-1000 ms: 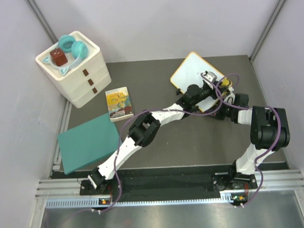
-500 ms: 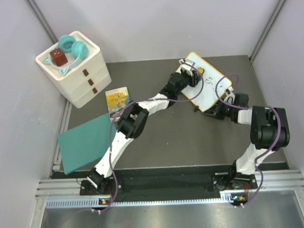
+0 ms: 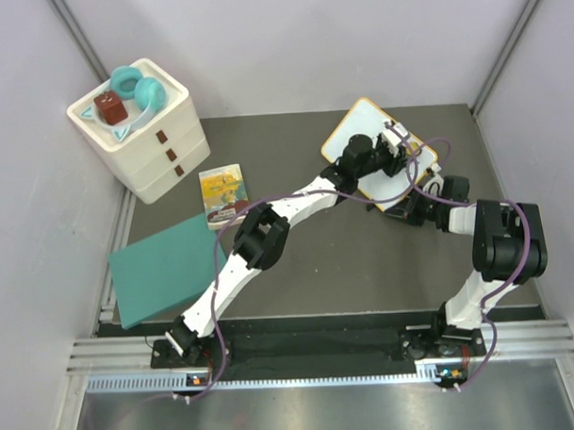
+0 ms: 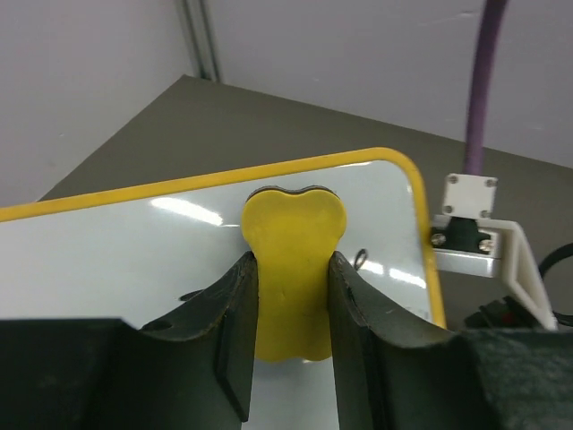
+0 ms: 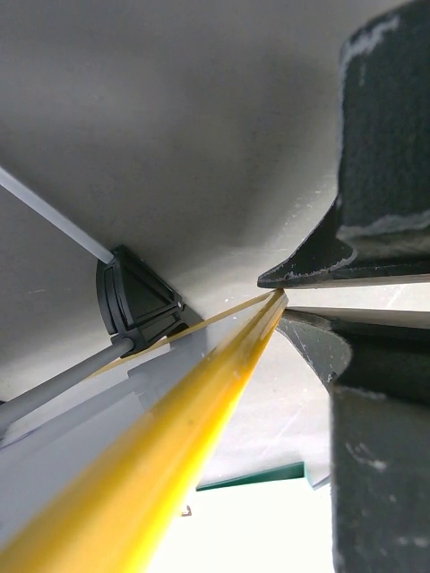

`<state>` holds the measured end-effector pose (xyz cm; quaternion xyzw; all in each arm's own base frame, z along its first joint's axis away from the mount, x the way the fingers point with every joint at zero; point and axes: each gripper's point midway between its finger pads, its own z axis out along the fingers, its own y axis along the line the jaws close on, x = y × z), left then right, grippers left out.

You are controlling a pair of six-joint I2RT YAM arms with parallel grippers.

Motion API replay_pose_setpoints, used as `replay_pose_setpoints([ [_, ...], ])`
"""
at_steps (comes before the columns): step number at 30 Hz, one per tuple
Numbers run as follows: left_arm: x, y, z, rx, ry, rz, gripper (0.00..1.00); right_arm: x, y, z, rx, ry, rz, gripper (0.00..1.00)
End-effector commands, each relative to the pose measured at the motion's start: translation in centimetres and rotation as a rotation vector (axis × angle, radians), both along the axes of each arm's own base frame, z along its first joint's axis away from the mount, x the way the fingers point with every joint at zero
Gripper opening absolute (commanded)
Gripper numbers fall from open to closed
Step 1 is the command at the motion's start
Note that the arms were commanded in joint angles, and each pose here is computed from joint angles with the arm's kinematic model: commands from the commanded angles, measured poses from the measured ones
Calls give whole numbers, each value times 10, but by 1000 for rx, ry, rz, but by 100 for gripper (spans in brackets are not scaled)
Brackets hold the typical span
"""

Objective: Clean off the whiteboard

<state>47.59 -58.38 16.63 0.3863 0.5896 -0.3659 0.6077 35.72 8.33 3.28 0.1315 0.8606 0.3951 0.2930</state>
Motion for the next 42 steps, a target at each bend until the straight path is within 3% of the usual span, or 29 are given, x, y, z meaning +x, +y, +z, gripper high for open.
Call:
replay_pose_setpoints([
  [1, -28, -17, -42, 33, 75, -109, 0, -34, 24, -19, 18, 106, 117, 0],
  [5, -6, -4, -47, 56, 75, -5, 0, -35, 24, -20, 19, 108, 116, 0],
  [13, 73, 65, -42, 24, 135, 230, 0, -34, 25, -20, 13, 107, 120, 0],
  [16, 89, 83, -41, 91, 73, 304, 0, -34, 25, -20, 12, 108, 121, 0],
  [23, 64, 68, -66, 253, -2, 134, 0, -35, 25, -20, 10, 110, 121, 0],
  [29, 11, 32, -94, 418, -127, -59, 0, -35, 25, -21, 10, 111, 121, 0],
  [33, -27, 5, -94, 414, -157, -169, 0, -35, 25, -21, 10, 114, 119, 0],
  [38, -67, -11, -99, 365, -100, -324, 0, -35, 25, -20, 10, 110, 121, 0],
  [42, -71, -5, -108, 386, -75, -332, 0, -35, 25, -21, 10, 111, 121, 0],
])
